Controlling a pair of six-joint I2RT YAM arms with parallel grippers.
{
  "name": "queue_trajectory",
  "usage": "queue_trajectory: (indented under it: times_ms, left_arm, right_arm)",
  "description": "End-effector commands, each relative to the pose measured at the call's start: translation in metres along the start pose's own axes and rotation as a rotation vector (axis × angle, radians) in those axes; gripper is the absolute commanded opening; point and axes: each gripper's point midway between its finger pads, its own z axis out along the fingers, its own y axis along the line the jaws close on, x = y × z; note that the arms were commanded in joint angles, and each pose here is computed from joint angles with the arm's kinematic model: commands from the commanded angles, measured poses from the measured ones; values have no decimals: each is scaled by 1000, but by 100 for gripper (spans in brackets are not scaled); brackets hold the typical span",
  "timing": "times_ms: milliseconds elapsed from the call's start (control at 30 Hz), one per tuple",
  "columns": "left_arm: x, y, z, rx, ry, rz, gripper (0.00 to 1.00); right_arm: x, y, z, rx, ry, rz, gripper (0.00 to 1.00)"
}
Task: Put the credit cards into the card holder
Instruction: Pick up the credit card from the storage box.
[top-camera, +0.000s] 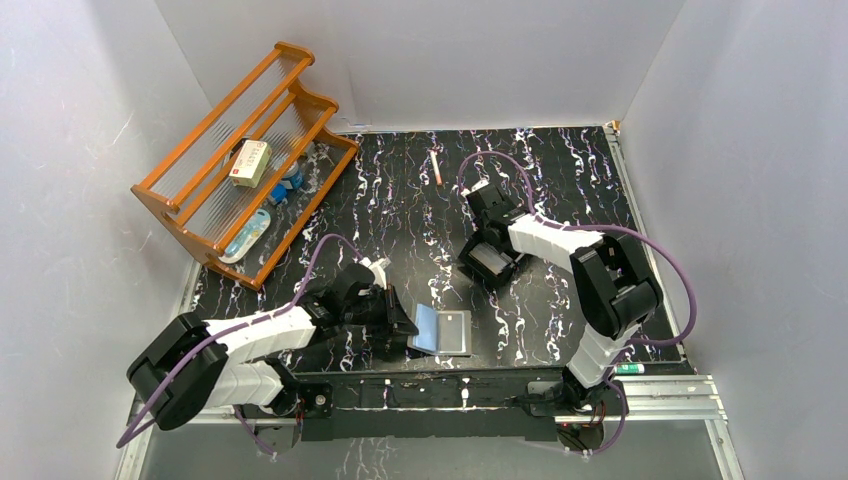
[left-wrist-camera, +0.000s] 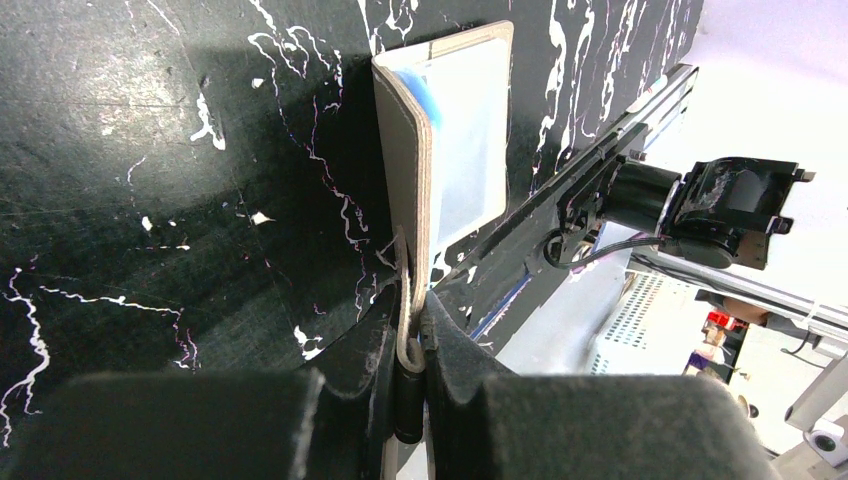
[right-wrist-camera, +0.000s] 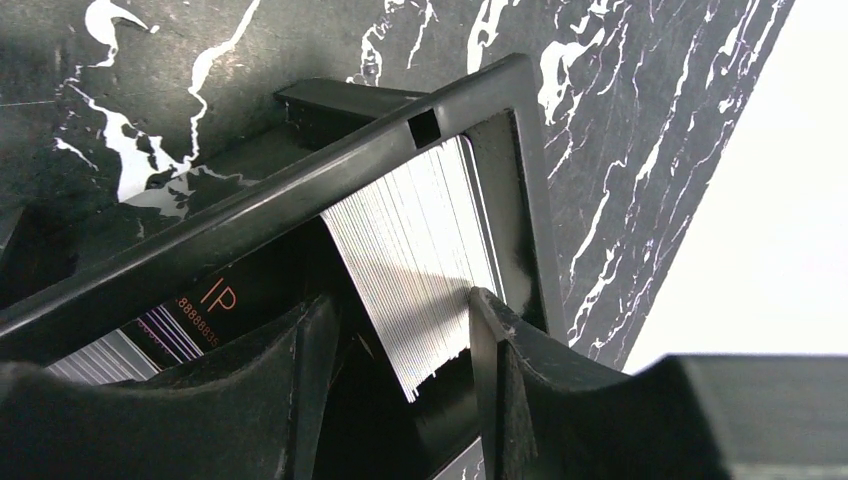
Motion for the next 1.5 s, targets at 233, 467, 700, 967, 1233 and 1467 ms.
queue_trajectory:
  times_ms: [233, 467, 700, 967, 1233, 1467]
  left_arm:
    - [-3, -9, -6, 37, -17, 40, 0]
    - [-3, -8, -8, 33, -24, 35, 0]
    - [-3, 3, -6, -17, -31, 16, 0]
    - [-2, 18, -9, -100, -42, -11, 0]
    - [-6, 2, -2, -29, -35, -55, 2]
    - [-18, -11, 0, 47, -102, -107, 0]
  right_arm:
    - [-27, -31, -21, 89, -99, 91, 47]
    - [-28, -35, -26, 94, -97, 93, 41]
    - [-30, -33, -37, 60, -108, 97, 14]
    - [-35, -8, -77, -98, -123, 138, 7]
    - [-51, -2, -136, -291, -193, 284, 0]
    - [-67, 44, -205, -723, -338, 524, 0]
